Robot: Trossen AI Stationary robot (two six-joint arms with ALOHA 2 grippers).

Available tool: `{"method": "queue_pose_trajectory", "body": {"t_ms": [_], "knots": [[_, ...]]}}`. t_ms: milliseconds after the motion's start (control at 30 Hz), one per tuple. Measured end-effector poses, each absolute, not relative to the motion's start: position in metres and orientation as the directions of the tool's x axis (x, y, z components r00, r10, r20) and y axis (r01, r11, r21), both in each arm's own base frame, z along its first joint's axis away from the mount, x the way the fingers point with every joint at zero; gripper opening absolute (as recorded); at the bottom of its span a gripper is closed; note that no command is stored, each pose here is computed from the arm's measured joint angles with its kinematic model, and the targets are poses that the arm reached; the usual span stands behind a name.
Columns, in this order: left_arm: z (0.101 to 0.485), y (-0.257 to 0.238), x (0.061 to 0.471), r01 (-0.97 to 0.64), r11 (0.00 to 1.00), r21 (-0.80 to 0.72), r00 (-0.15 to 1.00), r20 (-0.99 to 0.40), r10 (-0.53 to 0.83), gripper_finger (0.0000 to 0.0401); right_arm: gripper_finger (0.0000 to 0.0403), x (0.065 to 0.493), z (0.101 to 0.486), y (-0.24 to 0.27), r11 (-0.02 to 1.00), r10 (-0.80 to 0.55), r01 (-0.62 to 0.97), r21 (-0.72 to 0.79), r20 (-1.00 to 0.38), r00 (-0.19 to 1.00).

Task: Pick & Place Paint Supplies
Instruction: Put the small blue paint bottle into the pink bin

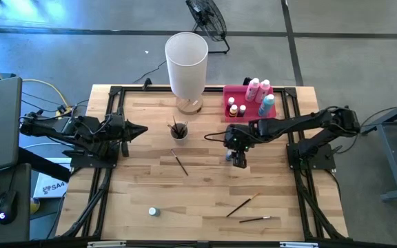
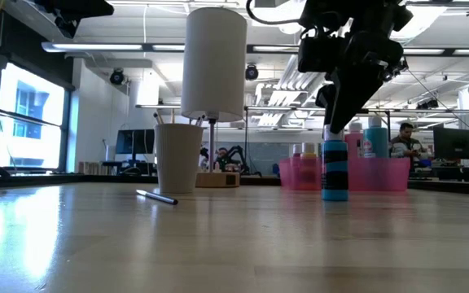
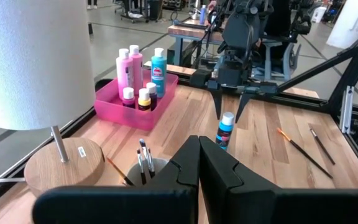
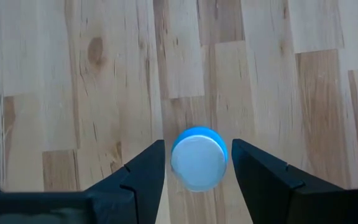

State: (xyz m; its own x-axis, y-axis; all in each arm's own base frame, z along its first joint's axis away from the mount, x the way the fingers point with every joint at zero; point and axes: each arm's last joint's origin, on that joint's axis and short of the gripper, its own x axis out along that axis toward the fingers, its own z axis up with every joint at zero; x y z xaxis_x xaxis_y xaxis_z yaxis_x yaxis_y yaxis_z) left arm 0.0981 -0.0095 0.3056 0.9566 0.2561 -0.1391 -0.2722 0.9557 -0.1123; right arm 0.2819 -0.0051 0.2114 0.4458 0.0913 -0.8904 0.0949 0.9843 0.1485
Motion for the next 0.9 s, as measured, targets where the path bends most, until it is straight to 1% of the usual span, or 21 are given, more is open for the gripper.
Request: {"method": "queue_pose_trajectory", "body": {"t_ms": [367, 900], "knots": [[0.3056, -0.0095, 0.0981, -0.272, 0.956, -0.113, 0.957, -0.139, 0.256, 0.0, 0.018, 0.2818, 0.2114, -0.0057, 0.986, 0.065, 0.106, 0.125, -0.893, 0.446], [0.3057, -0.0096, 0.0981, -0.268, 0.957, -0.114, 0.958, -0.139, 0.252, 0.0, 0.018, 0.2818, 0.2114, -0.0058, 0.986, 0.065, 0.106, 0.125, -0.893, 0.445]]}}
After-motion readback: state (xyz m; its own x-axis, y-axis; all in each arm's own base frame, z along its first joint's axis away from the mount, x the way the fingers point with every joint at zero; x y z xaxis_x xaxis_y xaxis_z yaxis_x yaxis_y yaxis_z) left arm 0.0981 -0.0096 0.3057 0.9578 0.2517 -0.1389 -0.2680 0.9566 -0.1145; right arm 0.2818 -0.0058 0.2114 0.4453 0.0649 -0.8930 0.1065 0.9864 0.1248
